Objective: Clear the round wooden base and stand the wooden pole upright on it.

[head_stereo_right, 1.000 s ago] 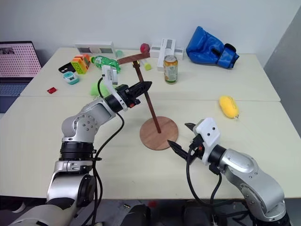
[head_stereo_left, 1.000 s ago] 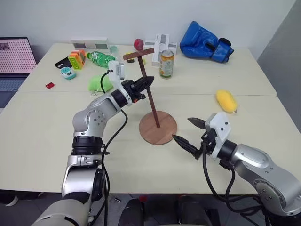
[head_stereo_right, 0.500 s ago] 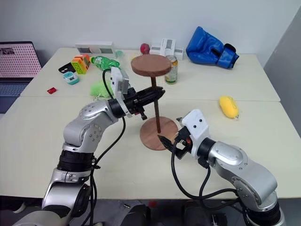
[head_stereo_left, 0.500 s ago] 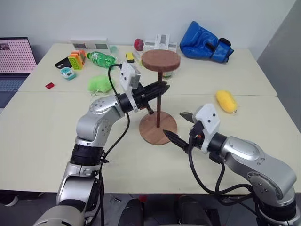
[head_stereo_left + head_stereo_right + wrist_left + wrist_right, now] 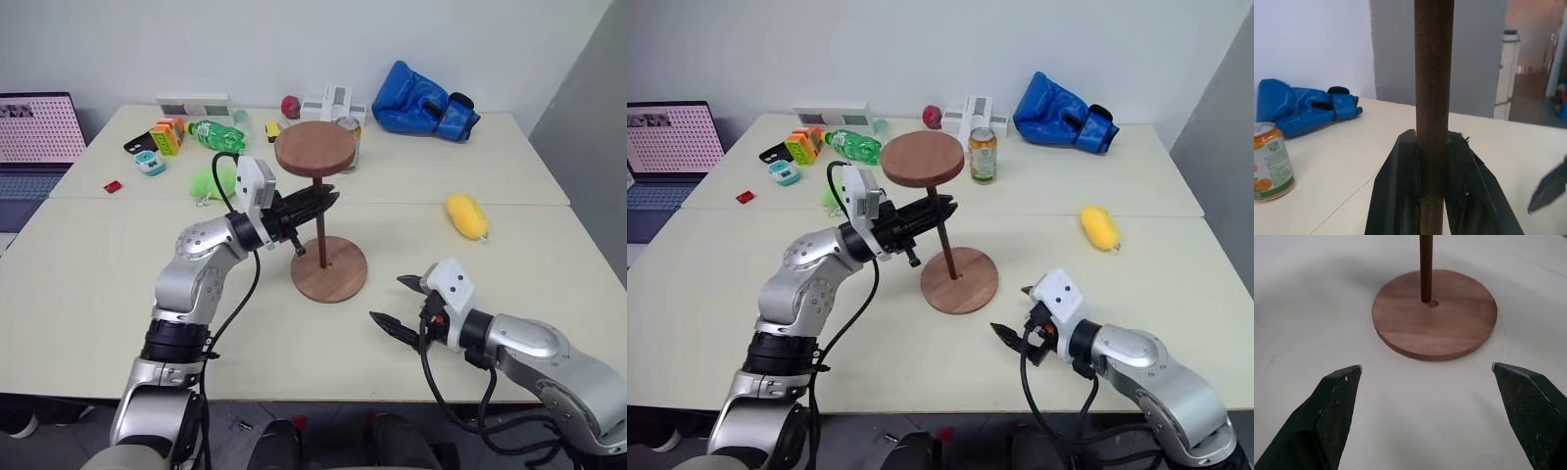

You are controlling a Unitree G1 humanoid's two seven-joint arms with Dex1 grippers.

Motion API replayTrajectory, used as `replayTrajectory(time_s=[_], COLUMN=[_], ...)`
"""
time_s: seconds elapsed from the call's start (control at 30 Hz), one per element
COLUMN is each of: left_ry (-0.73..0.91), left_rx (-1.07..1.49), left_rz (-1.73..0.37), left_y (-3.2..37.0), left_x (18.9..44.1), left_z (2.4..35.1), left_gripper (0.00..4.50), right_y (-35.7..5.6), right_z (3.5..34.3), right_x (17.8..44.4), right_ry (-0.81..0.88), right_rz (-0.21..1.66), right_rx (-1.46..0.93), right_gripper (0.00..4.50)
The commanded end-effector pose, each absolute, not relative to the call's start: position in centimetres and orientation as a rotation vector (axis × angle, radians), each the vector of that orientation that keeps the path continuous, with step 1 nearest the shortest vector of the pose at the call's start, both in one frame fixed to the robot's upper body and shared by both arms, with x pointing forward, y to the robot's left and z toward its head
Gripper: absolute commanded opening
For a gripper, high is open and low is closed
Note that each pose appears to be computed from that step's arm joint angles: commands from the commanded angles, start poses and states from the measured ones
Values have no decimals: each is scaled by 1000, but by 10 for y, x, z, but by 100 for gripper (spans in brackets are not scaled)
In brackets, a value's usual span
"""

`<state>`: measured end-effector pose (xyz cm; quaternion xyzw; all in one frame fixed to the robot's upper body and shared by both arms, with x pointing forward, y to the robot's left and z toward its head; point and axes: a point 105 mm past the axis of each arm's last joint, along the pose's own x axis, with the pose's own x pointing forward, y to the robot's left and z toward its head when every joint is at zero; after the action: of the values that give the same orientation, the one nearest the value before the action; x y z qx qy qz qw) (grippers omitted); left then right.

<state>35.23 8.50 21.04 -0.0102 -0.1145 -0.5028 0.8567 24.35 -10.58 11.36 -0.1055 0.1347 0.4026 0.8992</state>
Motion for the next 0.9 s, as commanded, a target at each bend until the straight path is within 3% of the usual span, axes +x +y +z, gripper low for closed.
replayTrajectory(time_s=[0.03, 0.27, 0.9], left_ry=[-120, -112, -253], left_rx=[-87, -95, -20], left_rz=[-1053, -1091, -1064], left_y=[80, 72, 58], left_x=[356, 347, 357], left_z=[189, 185, 185], left_gripper=[30, 30, 30], right_y=[-109, -113, -111], right_z=[121, 115, 124], right_x=[242, 241, 243], right_ry=[204, 190, 166], right_rz=[839, 827, 810], right_rx=[-249, -251, -249], right_gripper=[450, 450, 450])
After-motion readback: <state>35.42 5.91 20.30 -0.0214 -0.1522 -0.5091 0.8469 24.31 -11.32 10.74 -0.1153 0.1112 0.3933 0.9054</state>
